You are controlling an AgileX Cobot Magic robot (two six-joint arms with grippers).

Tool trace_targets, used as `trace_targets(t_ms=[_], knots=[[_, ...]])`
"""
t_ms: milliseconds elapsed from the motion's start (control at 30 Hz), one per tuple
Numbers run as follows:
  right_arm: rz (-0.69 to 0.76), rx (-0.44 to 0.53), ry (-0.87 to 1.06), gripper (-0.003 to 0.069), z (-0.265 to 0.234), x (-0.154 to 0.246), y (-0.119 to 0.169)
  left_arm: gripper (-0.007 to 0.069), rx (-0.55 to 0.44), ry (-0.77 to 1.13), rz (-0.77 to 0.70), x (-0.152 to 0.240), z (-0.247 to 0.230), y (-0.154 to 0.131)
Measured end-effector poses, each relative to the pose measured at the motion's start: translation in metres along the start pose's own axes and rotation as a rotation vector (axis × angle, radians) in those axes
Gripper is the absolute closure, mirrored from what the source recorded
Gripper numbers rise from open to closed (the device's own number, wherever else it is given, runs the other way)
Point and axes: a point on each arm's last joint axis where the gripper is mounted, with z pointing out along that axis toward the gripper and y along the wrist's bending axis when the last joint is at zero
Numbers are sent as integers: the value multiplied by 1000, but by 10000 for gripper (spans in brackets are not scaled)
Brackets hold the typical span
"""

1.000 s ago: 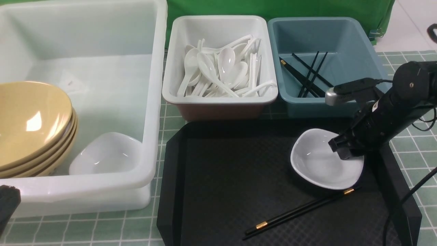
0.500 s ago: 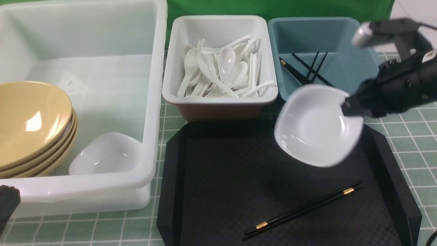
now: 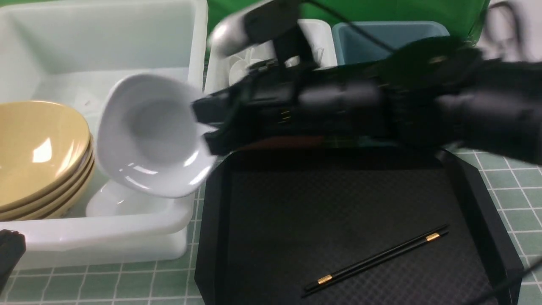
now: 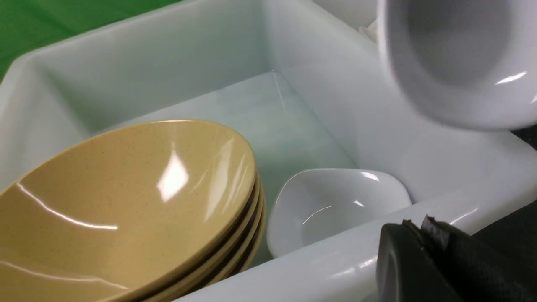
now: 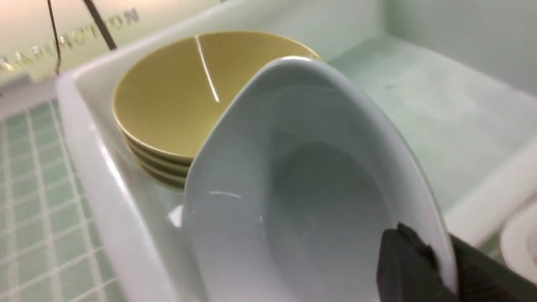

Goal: On blue table put chopsticks spoon bowls plates into blue grey white boxes.
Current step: 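Place the white bowl into the white bin on top of the stacked bowls with the right gripper, then grasp the chopsticks with the right gripper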

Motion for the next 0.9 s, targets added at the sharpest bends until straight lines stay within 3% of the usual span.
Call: trace_targets(t_ms=[233,467,533,733,833,900], knots=[[-26,62,12,556,50,13,-5,621,0,0,0,0,0,0],[-74,39,40,291,55,20,-6,621,0,0,0,0,0,0],[-120,38,31,218,45,13,-8,621,0,1,0,0,0,0],[-220,1,35,175,-13,-22,-21,621,0,1,0,0,0,0],[-306,-28,152,177,-49,-27,-30,621,0,1,0,0,0,0],[-374,-22,428,188,-88,-14,-47,621,0,0,0,0,0,0]])
